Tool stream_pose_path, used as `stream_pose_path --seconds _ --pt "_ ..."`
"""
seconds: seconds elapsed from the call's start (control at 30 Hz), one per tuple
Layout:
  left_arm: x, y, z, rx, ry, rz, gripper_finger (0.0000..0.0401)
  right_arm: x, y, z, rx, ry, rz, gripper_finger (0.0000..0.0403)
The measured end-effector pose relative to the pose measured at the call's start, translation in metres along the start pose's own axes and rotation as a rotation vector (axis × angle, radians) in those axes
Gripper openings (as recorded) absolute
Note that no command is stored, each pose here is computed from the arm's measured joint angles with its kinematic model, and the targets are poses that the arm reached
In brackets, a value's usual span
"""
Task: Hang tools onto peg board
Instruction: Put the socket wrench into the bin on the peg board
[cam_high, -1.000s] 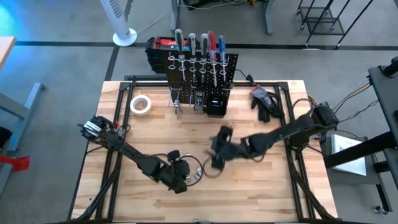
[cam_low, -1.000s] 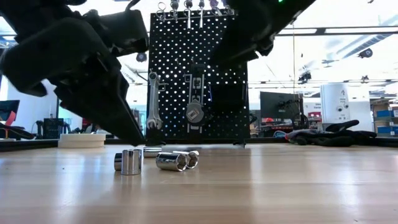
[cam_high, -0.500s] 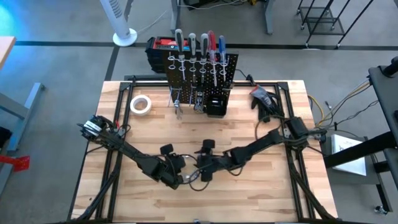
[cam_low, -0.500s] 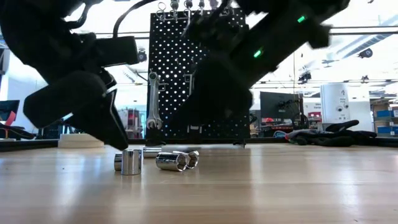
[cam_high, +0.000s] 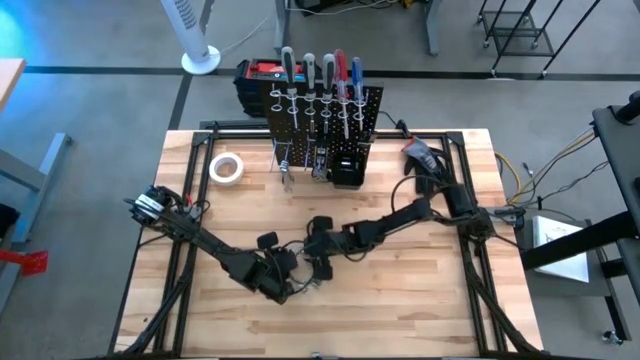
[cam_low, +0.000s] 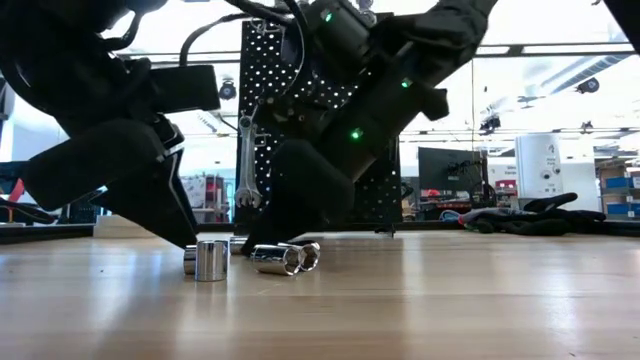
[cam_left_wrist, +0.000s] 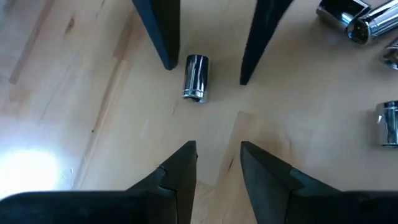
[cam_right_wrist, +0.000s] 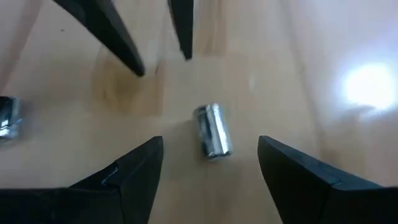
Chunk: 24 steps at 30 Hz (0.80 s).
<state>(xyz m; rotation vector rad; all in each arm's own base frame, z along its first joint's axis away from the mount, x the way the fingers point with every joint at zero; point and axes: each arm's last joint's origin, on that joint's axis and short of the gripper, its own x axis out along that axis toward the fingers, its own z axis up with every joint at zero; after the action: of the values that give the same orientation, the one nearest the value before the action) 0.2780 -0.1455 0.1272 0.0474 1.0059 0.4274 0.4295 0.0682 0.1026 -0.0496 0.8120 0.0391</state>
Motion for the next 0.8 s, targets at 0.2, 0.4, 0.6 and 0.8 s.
stream_pose_path --seconds 0.2,0.4,0.6,0.8 --pt "0.000 0.000 0.000 0.000 0.000 -0.001 0.0114 0.001 -0.010 0.001 0.012 0.000 0.060 0.0172" --pt "0.000 0.000 0.000 -0.017 0.000 -0.001 0.0114 0.002 -0.014 0.002 0.002 -0.007 0.056 0.0096" --pt "0.000 0.000 0.000 -0.024 0.000 -0.001 0.0114 0.002 -0.010 0.002 -0.008 -0.010 0.049 0.0032" --pt "0.000 -0.001 0.000 -0.045 0.009 -0.014 0.0114 -0.008 0.006 0.006 -0.025 -0.013 -0.040 0.0032"
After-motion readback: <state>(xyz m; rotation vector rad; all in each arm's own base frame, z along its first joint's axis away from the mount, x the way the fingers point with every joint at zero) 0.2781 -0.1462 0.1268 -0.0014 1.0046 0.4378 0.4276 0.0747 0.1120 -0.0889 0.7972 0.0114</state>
